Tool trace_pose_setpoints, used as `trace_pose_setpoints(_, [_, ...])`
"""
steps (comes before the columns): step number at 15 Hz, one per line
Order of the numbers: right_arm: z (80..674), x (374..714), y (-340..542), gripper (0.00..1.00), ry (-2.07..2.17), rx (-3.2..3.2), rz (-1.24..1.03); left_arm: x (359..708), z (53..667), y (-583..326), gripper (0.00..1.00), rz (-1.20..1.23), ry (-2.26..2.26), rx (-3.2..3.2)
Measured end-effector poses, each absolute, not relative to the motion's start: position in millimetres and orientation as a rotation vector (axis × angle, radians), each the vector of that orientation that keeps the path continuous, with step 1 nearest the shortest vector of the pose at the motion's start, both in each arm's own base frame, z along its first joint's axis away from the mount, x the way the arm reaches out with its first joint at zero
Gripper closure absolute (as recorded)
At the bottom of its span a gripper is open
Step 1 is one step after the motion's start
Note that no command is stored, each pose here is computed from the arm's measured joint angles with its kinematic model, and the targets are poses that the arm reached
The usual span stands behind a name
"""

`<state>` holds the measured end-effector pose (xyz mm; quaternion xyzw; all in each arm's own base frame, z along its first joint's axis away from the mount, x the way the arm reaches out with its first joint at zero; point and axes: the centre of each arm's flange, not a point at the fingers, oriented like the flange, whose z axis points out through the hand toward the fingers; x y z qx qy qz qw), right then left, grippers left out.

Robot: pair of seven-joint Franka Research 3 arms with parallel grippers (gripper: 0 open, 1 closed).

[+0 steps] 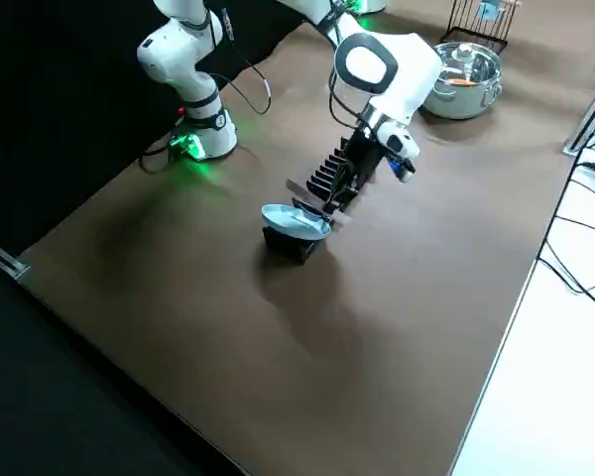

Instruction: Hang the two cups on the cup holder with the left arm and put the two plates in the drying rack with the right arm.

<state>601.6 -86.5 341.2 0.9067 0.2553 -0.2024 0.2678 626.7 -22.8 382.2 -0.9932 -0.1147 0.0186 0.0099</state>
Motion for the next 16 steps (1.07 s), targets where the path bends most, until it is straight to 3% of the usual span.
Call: trace_pose_setpoints(16, [286.9,553.0,2.3,0.96,0.664,2.259,-0.525,596.1,320.3,-41.9,0.32,0.043,-0.372,-3.121])
